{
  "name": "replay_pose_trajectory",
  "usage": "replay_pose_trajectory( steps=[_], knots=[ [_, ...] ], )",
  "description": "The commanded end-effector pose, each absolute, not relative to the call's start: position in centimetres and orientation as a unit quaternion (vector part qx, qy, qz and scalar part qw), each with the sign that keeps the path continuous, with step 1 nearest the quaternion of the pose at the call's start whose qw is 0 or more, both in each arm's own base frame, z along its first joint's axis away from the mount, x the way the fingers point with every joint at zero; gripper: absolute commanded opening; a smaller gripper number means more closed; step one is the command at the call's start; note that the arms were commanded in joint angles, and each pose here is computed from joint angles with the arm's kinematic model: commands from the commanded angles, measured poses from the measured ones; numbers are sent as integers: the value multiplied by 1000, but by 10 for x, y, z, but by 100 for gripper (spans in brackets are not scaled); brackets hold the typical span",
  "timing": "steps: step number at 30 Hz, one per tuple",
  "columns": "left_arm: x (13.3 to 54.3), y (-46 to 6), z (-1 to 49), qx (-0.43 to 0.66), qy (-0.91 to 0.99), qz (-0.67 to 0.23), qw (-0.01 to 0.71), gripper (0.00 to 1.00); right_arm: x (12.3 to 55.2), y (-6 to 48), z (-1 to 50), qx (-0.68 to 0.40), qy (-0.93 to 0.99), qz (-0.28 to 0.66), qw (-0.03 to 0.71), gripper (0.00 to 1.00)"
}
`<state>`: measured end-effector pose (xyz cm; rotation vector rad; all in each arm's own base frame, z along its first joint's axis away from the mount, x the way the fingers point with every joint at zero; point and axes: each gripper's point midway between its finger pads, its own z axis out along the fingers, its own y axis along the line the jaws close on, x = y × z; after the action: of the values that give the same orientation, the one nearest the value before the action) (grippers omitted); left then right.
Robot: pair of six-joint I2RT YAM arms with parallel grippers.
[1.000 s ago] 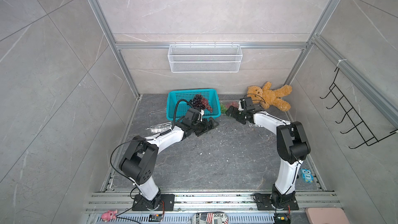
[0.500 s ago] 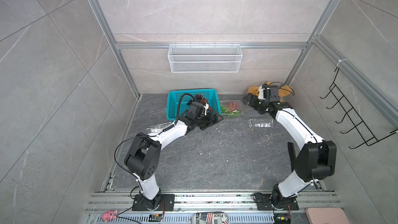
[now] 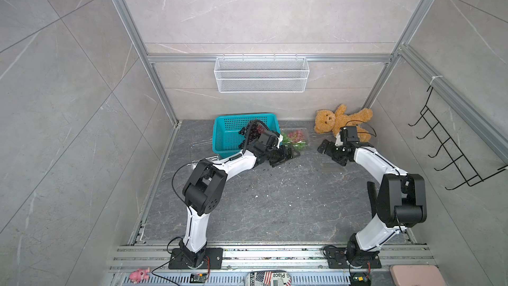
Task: Pack grapes into containers
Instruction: Pick up the packing box from the center of the board.
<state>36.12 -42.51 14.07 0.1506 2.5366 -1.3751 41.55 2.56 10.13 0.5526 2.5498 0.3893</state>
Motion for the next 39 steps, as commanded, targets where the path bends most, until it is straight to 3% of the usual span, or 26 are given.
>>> replay_pose_trajectory(
  steps=[1, 13, 23, 39],
  knots=[
    [358, -448, 152, 65, 857, -499, 116, 100, 399, 27, 99, 203, 932, 152, 259, 99],
    [366, -494, 126, 46, 848, -522, 80, 99, 345, 30, 72, 213, 932, 159, 246, 96],
    [386, -527, 101, 40, 851, -518, 77, 99, 329, 41, 66, 204, 926, 196, 248, 92],
    [399, -565, 103, 67, 828, -551, 78, 99, 330, 57, 53, 172, 926, 235, 240, 73]
  ],
)
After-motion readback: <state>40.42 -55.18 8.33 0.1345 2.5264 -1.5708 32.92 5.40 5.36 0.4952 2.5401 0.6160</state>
